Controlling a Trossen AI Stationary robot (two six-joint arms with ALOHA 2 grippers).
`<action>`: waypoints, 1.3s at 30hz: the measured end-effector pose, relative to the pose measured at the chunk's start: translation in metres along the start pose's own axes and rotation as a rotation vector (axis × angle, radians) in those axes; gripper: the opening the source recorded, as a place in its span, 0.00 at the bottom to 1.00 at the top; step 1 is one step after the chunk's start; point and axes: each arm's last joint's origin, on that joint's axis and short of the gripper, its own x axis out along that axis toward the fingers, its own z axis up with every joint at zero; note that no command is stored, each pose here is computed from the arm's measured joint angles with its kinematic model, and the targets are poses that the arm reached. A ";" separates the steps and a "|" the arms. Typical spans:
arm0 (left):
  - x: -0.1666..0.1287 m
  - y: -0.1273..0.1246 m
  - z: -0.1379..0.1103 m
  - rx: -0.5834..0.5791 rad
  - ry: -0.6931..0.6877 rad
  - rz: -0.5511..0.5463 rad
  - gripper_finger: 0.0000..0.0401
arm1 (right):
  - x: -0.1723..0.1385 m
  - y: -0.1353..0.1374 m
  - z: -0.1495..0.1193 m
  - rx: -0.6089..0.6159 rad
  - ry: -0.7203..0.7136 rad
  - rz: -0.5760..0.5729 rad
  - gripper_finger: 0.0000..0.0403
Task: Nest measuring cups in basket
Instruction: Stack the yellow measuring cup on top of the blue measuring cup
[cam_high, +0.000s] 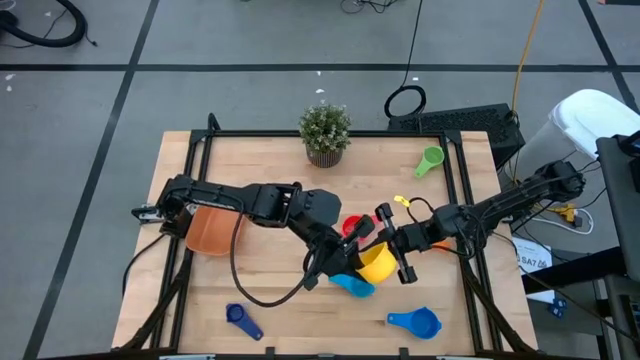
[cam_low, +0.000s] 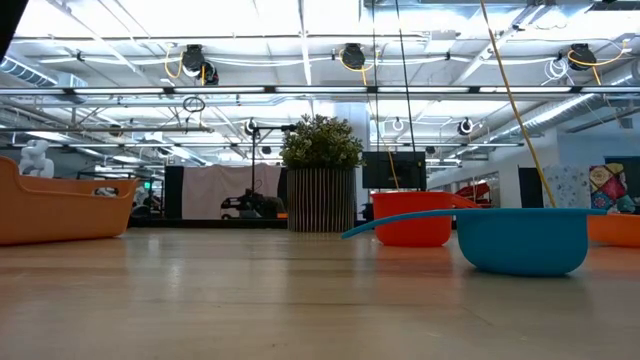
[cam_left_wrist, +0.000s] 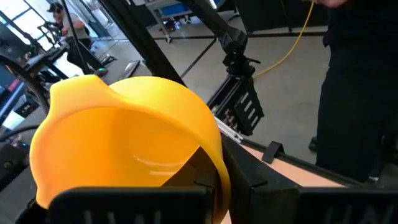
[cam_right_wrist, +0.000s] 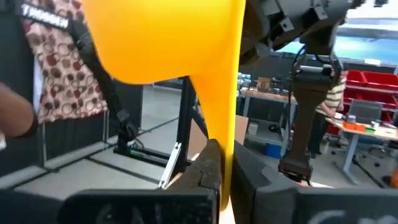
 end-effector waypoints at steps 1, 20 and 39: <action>0.000 0.000 0.000 -0.009 0.003 0.001 0.05 | -0.001 0.000 0.001 -0.019 0.004 0.003 0.00; -0.017 0.005 0.007 -0.106 0.084 0.151 0.27 | -0.036 -0.006 0.031 -0.425 0.031 -0.094 0.00; -0.056 0.012 0.014 -0.161 0.198 0.296 0.33 | -0.047 0.009 0.035 -0.480 0.089 -0.107 0.00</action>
